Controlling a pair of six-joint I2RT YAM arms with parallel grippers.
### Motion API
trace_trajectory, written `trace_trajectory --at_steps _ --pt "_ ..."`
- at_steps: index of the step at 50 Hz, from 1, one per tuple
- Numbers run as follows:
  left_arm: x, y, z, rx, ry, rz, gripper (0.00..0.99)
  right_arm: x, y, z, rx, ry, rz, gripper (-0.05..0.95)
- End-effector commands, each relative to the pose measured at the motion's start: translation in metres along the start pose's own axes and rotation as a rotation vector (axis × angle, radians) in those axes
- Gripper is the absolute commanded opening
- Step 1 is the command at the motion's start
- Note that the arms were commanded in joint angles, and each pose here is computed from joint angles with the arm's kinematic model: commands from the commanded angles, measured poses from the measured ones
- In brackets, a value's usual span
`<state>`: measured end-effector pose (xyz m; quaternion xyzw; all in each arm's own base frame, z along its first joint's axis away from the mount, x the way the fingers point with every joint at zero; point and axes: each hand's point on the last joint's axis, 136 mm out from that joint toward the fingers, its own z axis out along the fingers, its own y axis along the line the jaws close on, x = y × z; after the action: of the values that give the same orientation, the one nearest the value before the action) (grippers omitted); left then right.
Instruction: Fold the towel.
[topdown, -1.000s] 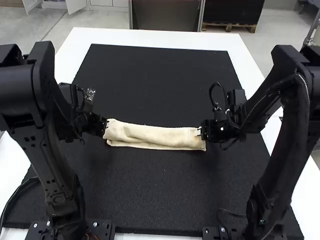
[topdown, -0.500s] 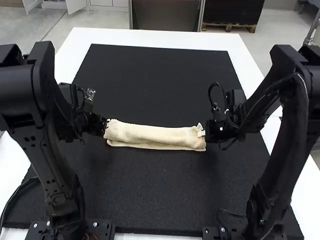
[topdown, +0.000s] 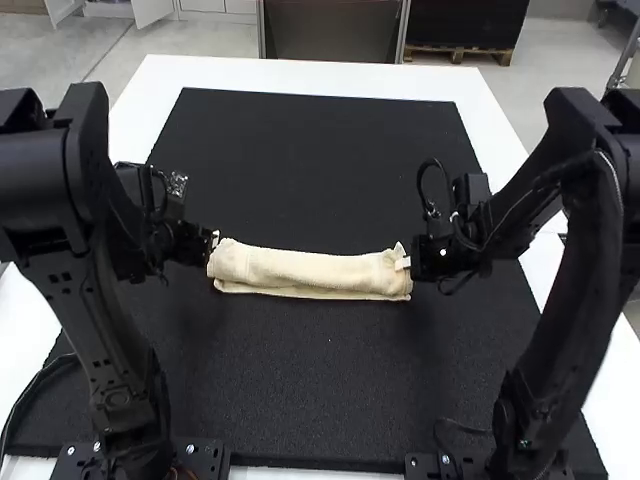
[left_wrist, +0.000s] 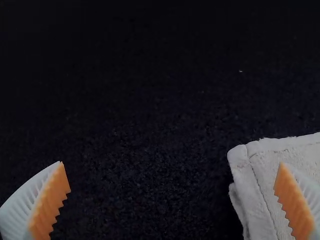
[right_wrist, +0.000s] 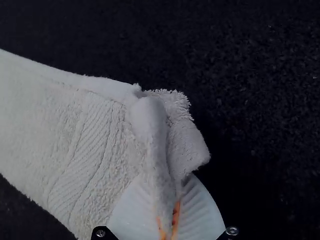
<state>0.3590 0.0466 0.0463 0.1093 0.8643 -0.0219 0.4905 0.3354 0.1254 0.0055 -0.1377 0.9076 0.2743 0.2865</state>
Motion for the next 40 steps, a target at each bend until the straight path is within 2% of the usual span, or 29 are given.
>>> trace_trajectory --at_steps 1,16,30,40 --pt "-0.011 0.010 -0.004 -0.020 -0.035 -0.021 0.961 -0.032 0.013 -0.013 -0.032 -0.076 -0.023 -0.02" --pt "-0.012 0.013 -0.005 -0.025 -0.039 -0.022 0.961 -0.047 0.030 -0.025 -0.062 -0.089 -0.038 -0.02" --pt "-0.010 0.037 -0.012 -0.088 -0.055 -0.058 0.961 -0.059 0.066 -0.022 -0.147 -0.088 -0.064 -0.02" --pt "-0.008 0.047 -0.015 -0.113 -0.056 -0.068 0.961 -0.065 0.105 -0.013 -0.217 -0.078 -0.093 -0.02"
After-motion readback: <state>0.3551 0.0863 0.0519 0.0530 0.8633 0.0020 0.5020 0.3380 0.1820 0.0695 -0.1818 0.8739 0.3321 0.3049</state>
